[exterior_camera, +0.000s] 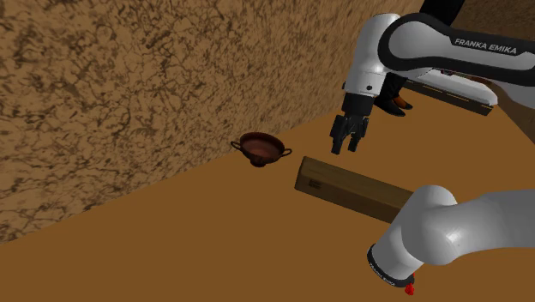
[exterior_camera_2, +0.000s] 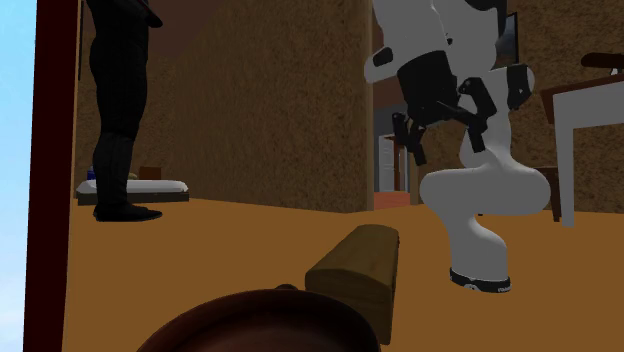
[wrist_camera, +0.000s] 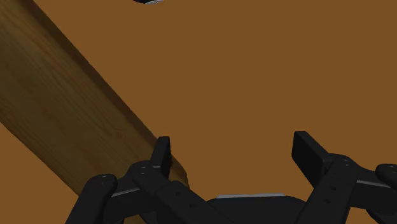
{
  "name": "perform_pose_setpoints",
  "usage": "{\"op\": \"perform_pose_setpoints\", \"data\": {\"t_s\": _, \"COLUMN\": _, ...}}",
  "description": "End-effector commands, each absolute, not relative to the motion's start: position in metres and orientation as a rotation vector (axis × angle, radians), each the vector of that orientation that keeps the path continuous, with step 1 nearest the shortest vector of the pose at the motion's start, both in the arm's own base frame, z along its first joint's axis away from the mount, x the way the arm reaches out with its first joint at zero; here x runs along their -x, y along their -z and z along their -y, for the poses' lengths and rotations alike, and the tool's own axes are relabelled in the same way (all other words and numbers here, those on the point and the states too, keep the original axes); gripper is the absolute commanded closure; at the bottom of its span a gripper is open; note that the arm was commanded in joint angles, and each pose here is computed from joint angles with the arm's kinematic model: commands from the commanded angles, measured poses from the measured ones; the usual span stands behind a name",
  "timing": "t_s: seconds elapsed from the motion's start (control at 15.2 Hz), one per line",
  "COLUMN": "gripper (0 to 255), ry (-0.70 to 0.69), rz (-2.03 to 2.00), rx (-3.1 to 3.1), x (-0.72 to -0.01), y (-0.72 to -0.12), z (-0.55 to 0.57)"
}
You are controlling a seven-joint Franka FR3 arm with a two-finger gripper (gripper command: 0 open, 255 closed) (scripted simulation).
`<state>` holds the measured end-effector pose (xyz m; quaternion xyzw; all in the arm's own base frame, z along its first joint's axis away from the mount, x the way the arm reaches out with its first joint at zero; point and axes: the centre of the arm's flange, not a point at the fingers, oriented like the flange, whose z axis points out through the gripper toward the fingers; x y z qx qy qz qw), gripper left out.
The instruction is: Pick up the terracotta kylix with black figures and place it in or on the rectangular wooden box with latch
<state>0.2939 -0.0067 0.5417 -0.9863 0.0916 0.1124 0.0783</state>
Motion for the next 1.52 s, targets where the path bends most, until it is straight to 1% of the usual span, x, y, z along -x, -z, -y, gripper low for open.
{"op": "perform_pose_setpoints", "data": {"t_s": 0.0, "gripper": 0, "ry": -0.337, "rz": -0.274, "rx": 2.953, "x": -0.294, "y": -0.542, "z": 0.007}}
{"op": "perform_pose_setpoints", "data": {"t_s": 1.45, "gripper": 0, "ry": -0.217, "rz": -0.129, "rx": 2.910, "x": -0.521, "y": -0.424, "z": 0.131}}
